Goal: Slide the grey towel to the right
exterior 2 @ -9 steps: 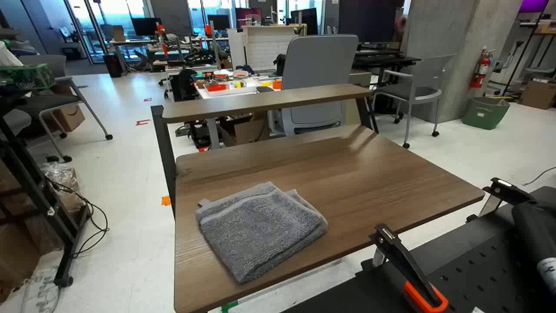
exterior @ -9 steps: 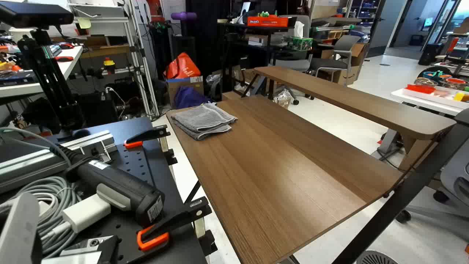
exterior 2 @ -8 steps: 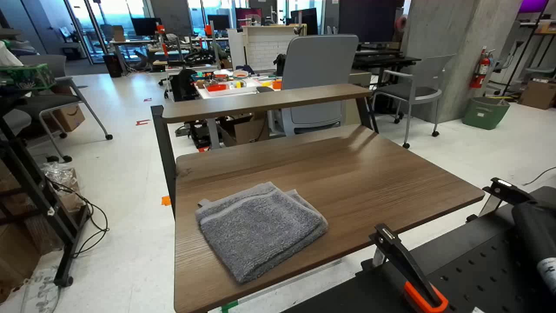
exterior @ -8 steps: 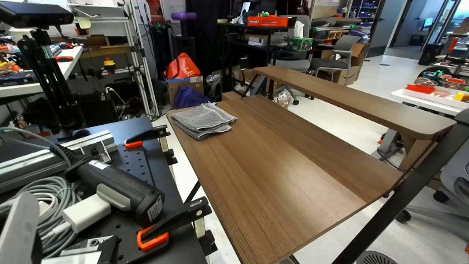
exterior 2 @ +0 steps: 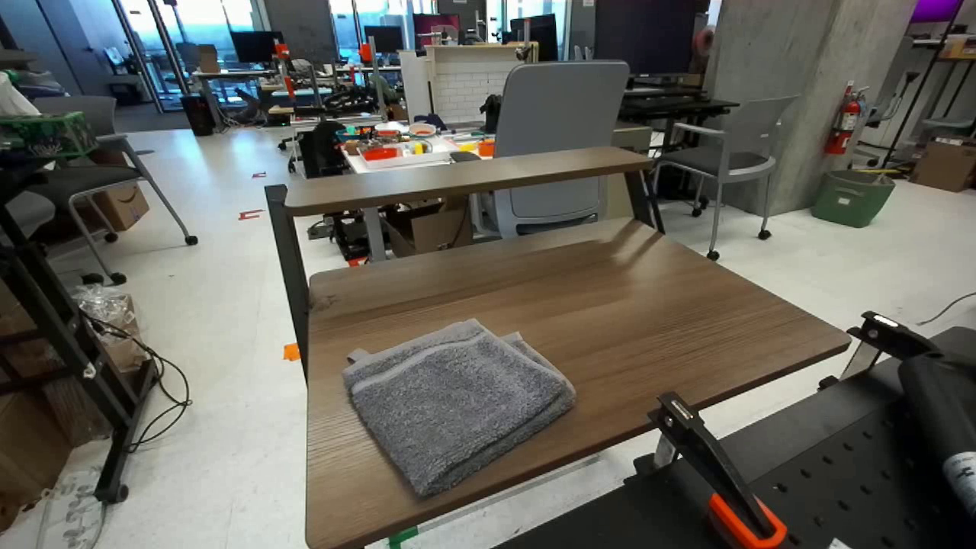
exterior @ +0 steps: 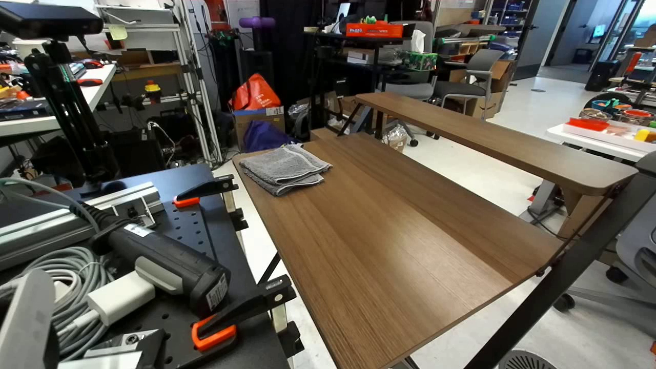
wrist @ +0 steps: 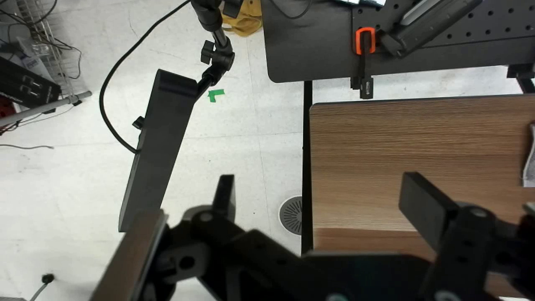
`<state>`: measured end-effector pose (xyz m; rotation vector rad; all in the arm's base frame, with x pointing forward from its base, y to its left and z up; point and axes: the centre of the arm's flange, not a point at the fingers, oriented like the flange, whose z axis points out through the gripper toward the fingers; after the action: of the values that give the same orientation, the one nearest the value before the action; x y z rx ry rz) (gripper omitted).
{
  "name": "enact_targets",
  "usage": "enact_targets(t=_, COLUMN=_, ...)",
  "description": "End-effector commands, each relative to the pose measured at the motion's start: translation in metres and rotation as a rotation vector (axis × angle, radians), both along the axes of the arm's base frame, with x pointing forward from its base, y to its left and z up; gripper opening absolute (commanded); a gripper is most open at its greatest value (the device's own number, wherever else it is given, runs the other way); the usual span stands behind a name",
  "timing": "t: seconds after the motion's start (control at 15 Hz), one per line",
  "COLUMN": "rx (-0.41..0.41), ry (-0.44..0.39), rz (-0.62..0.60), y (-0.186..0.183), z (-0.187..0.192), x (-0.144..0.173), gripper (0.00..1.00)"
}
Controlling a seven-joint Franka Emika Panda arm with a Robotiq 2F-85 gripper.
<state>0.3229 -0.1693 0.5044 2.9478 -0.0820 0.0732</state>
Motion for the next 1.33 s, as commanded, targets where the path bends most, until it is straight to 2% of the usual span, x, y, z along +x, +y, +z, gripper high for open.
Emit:
enact_targets(t=0.0, rx=0.0, ry=0.0, rz=0.0, y=0.0, z=0.0, x=0.0, gripper=1.0)
enact_targets(t=0.27, rx=0.0, ry=0.0, rz=0.0, y=0.0, z=0.0, x=0.0, gripper=1.0)
enact_targets(t=0.47, rx=-0.036, ry=-0.003, rz=-0.017, y=0.017, z=-0.013, x=0.022, gripper=1.0)
enact_targets(t=0.87, rx=-0.064, ry=0.02, rz=0.156, y=0.098, z=-0.067, x=0.088, gripper=1.0)
enact_targets(t=1.27, rx=-0.028, ry=-0.049, rz=0.378, y=0.193, z=-0.148, x=0.138, gripper=1.0)
